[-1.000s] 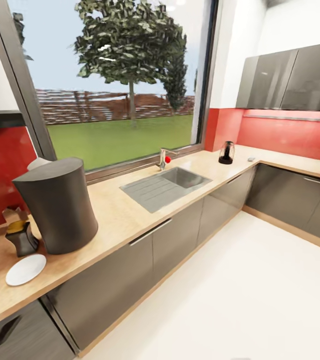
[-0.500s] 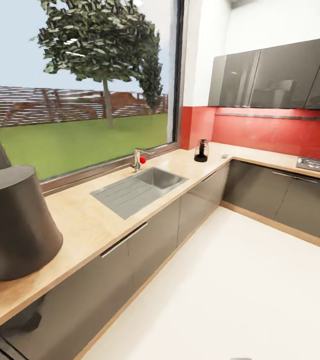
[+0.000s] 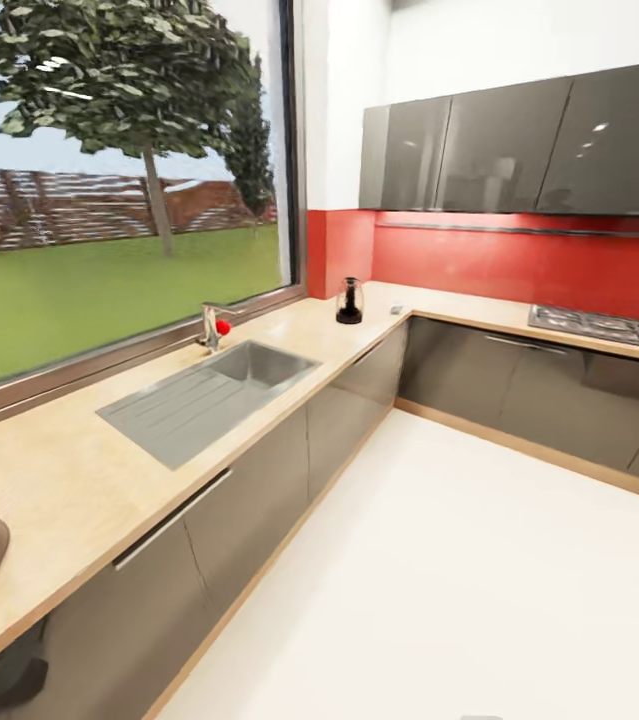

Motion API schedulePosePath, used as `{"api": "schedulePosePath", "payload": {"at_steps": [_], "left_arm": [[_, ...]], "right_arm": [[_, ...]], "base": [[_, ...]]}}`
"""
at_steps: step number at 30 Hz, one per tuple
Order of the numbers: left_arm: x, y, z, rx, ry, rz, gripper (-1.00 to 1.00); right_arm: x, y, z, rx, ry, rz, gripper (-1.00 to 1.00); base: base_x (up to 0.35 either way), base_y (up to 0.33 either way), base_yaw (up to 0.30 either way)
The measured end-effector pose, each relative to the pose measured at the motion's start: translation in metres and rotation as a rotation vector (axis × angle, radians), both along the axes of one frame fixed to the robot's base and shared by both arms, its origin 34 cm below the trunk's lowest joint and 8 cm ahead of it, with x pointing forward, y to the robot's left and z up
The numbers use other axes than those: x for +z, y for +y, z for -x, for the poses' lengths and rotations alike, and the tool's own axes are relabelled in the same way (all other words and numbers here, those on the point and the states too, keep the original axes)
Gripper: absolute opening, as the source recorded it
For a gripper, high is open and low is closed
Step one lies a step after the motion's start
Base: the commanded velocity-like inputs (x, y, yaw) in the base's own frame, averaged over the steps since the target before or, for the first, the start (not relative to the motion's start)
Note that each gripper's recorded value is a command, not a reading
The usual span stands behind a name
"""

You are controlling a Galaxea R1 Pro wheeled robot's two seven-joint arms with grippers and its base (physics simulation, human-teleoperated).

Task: Set up a coffee station on the kitchen countertop: keep the coffee maker on the countertop, move the bottle of coffee from the kitchen shelf to the counter next to the coffee maker, place a paper coffee filter on top of the coffee maker, put the saucer next to the coffee maker with the coffee cup on the saucer, and place the electric kettle next to the coffee maker.

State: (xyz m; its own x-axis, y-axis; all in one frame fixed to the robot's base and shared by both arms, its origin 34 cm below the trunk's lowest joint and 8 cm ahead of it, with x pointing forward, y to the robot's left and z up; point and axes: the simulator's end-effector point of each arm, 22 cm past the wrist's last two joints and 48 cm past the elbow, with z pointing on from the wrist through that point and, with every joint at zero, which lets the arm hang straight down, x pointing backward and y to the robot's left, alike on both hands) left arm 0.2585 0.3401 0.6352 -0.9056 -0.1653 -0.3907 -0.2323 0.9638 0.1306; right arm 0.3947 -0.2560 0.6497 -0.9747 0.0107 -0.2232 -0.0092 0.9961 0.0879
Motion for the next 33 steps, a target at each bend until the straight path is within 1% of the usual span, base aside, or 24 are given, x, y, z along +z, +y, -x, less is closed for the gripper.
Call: {"api": "schedulePosePath", "payload": {"at_steps": [15,33], "left_arm": [[-0.0014,0.0000,0.0033,0.000,0.009,0.000,1.00],[-0.0029,-0.0003,0.0071,-0.001,0.020,0.001,1.00]], "right_arm": [[-0.0029,-0.0017,0.0037,-0.003,0.010,0.003,1.00],[-0.0053,-0.0053,0.0068,-0.005,0.019,0.007,1.00]], "base": [[0.315,-0.050,-0.268],[0.294,-0.142,-0.271]]}}
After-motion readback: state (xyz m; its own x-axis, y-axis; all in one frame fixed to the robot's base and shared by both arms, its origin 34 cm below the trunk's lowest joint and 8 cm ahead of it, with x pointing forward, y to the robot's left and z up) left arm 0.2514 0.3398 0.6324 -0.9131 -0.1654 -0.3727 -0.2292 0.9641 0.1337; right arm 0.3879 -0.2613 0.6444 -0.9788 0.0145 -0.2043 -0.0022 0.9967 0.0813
